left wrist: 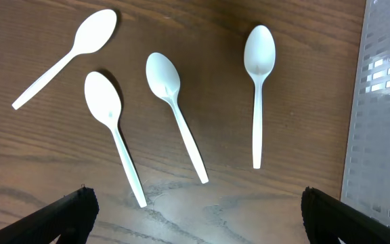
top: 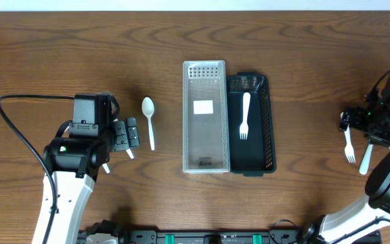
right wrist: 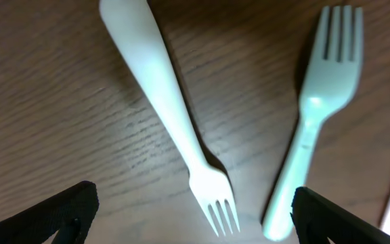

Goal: Pack container
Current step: 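Move right gripper back and grasp a second white fork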

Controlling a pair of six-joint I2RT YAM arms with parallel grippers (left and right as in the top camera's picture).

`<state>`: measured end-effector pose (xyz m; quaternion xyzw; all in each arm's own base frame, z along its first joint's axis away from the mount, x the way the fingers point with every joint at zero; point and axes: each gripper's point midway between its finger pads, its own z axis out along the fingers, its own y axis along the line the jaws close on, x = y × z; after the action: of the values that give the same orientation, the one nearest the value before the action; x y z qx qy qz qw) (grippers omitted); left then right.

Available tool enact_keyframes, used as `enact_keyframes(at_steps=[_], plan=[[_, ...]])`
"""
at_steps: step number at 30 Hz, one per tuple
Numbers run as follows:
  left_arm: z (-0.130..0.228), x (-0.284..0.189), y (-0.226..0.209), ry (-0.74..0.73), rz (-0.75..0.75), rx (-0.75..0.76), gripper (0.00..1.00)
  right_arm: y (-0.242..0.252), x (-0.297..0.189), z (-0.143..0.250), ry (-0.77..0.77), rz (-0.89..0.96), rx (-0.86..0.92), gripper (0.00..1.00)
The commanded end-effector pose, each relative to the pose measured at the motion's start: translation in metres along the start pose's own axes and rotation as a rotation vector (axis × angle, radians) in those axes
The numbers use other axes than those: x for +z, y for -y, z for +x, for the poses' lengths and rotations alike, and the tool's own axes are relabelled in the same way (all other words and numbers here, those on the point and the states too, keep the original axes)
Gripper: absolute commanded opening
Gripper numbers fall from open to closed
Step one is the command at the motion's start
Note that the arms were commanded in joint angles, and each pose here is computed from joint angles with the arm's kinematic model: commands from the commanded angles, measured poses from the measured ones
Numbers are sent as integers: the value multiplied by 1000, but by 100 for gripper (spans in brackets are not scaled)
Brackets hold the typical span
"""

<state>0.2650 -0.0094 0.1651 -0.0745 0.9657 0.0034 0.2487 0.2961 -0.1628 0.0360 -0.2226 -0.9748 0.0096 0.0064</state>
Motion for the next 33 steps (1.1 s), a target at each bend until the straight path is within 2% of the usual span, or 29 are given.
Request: enact_keyframes(at_steps=[1, 11, 33], plan=[[-2, -1, -2, 4, -10, -2, 98, 1, 10, 2, -25, -5, -24, 94], [-2, -1, -2, 4, -10, -2, 98, -10, 25, 9, -55, -7, -112, 94], [-1, -1, -3, 0, -11, -2, 98, -13, 49, 15, -28, -5, -122, 88]])
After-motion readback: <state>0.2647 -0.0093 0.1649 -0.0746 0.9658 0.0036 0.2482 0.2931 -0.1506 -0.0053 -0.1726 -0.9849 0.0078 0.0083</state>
